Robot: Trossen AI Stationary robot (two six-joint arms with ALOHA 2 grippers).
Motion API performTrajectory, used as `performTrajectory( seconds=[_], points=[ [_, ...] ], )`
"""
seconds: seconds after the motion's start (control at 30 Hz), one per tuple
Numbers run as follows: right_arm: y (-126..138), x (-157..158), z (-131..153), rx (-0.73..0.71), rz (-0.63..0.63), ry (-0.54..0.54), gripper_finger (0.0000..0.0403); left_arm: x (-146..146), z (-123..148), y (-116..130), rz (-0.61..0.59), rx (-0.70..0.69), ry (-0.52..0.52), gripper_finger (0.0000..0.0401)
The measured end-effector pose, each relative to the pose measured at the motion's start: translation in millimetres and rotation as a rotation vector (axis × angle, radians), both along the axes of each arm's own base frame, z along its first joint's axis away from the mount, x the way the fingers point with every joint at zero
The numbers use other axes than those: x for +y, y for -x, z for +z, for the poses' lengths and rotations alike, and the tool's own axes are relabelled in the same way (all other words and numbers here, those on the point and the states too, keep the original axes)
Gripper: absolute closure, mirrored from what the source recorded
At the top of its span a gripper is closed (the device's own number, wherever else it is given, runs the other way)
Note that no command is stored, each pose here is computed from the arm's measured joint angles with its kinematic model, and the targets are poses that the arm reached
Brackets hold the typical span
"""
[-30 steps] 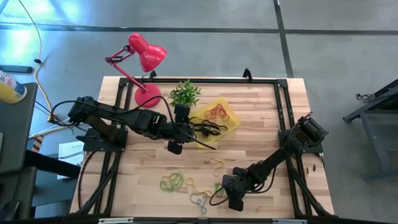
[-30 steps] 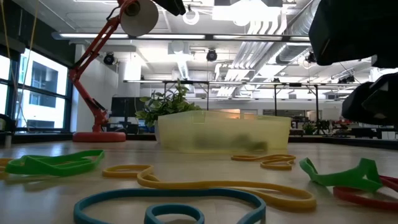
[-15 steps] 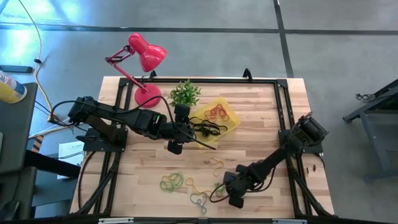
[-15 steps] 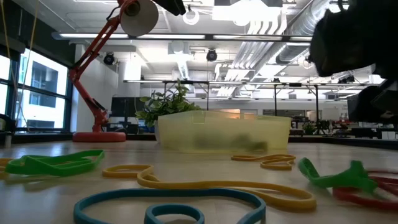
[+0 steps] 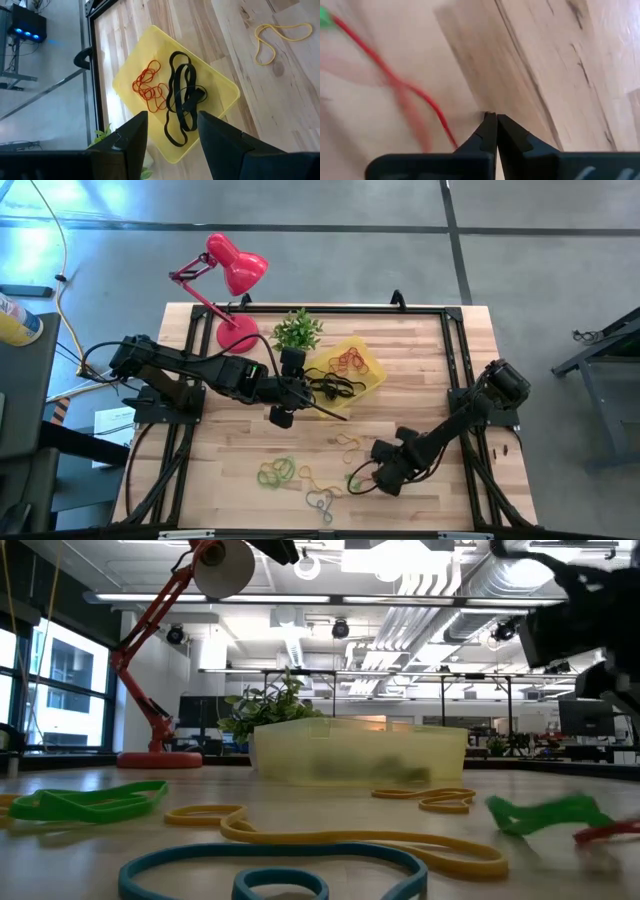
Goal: Pick and place rubber bands into bin
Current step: Put the red rubber band into the transparent yellow bin
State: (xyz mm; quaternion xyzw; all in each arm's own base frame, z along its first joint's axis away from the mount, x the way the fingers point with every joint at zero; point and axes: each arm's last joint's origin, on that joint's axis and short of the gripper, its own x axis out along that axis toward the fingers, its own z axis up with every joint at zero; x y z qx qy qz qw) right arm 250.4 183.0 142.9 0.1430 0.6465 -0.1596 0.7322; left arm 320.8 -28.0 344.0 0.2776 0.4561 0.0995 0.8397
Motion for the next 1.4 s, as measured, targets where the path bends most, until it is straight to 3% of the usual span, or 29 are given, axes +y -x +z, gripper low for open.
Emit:
performTrajectory(
  seconds=[0.3,0.67,0.87,1.17,1.4],
  points=[
    [-5,10,2,-0.059,0.147,-0.069,0.0377,0,0,0,0.000,-0.002,0.000,0.0240],
    [-11,27,7,-0.185,0.176,-0.173,0.0251,0,0,0,-0.001,-0.001,0.000,0.0240],
    [-11,28,-1,-0.135,0.134,-0.201,0.0200,0,0,-1,-0.001,-0.007,0.001,0.0240],
    [-13,31,-9,-0.119,0.084,-0.212,0.0195,0,0,0,0.000,-0.007,0.002,0.0240],
    [-11,28,-11,-0.101,0.054,-0.170,0.0242,0,0,-1,-0.001,-0.007,0.001,0.0240]
  ],
)
